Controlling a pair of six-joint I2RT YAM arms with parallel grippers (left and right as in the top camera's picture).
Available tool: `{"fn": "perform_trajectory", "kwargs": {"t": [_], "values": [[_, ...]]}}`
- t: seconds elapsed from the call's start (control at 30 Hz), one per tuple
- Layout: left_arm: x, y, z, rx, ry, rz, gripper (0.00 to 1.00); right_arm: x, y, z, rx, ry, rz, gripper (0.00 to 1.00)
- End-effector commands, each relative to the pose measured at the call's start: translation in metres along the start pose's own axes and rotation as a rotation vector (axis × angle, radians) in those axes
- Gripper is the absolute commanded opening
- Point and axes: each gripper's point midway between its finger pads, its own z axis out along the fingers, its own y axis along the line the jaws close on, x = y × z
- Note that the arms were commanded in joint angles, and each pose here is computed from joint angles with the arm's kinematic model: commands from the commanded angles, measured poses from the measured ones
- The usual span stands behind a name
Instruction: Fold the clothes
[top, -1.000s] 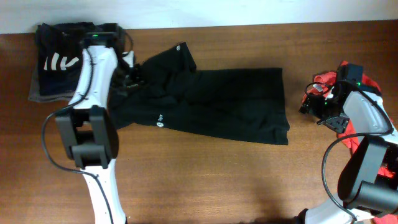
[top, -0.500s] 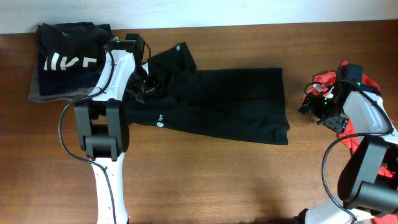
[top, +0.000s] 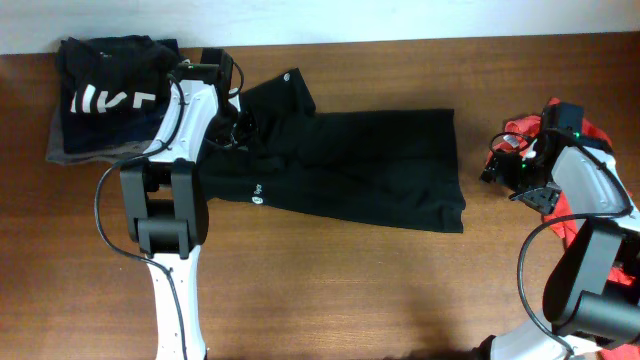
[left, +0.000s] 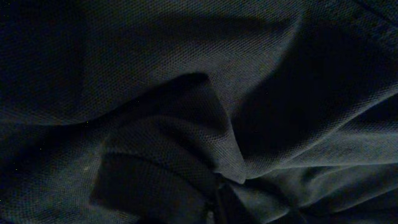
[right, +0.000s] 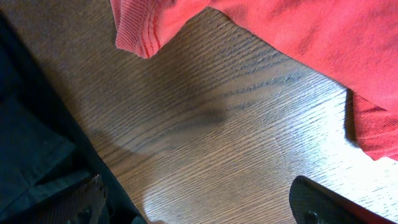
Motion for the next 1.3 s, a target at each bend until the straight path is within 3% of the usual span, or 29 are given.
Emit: {"fn": "perform_trajectory", "kwargs": {"t": [0.0, 0.03, 0.6, 0.63, 0.73, 0.77, 0.87, 0.93, 1.1, 1.27], "values": [[-0.004, 0.001, 0.001, 0.009, -0.003, -0.002, 0.07, -0.006, 0.003, -0.004, -0.013, -0.013, 0.004, 0.99], [-0.004, 0.001, 0.000, 0.010, -0.005, -0.002, 0.01, -0.006, 0.003, -0.004, -0.013, -0.013, 0.004, 0.99], [-0.062, -0.020, -0.038, 0.034, -0.244, 0.065, 0.01, -0.008, 0.004, -0.004, -0.015, -0.019, 0.004, 0.99], [-0.065, -0.021, -0.034, 0.036, -0.251, 0.074, 0.08, -0.008, 0.004, -0.004, -0.015, -0.019, 0.004, 0.99], [-0.068, -0.020, -0.029, 0.030, -0.257, 0.099, 0.16, -0.008, 0.004, -0.004, -0.014, -0.019, 0.004, 0.99], [-0.069, -0.018, -0.029, 0.020, -0.260, 0.097, 0.24, -0.008, 0.004, -0.004, -0.015, -0.019, 0.004, 0.99], [-0.070, -0.013, -0.030, -0.006, -0.267, 0.095, 0.62, -0.008, 0.004, -0.004, -0.015, -0.019, 0.004, 0.99], [-0.069, -0.012, -0.029, -0.009, -0.262, 0.101, 0.73, -0.008, 0.004, -0.004, -0.015, -0.019, 0.004, 0.99], [-0.066, -0.011, -0.033, -0.013, -0.252, 0.102, 0.75, -0.015, 0.019, -0.005, -0.100, -0.040, -0.001, 0.99], [-0.084, -0.027, -0.060, 0.008, -0.344, 0.193, 0.74, -0.046, 0.047, -0.026, -0.233, -0.134, -0.023, 0.99]]}}
